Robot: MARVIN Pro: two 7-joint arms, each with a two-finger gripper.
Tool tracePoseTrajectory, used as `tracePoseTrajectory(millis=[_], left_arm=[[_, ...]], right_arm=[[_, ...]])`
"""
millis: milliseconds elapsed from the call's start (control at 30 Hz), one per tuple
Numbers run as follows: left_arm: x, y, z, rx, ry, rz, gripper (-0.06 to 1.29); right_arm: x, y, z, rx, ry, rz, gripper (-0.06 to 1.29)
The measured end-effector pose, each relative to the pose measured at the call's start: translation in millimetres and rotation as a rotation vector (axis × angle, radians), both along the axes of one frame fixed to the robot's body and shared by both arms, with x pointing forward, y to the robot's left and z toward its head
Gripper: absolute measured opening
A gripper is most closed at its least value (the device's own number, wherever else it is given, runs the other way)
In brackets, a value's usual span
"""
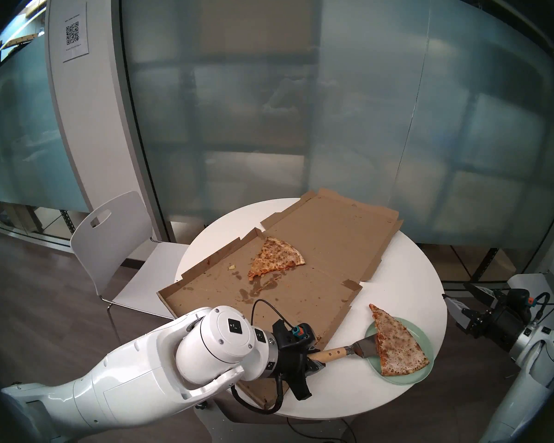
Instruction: Put pizza slice onto the plate
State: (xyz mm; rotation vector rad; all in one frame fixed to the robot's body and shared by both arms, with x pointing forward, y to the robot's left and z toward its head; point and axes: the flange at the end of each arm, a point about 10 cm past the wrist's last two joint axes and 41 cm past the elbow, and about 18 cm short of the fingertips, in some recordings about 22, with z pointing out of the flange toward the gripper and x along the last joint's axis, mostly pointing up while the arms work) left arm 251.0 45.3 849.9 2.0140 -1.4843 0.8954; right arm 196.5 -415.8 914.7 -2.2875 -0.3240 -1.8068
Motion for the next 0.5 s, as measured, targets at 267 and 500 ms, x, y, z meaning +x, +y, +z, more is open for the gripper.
tracePoseTrajectory(millis=[267,500], left_arm=[[5.0,0.5,3.8,0.013,-0.017,-0.006,0.28],[5.2,-0.5,3.8,0.029,-0.029,-0.015,0.28]], right_arm=[[1.5,0.7,0.2,0.004,0.0,-0.003,1.24],[2.1,1.1,0.5,0.006,-0.001,-0.004,1.24]])
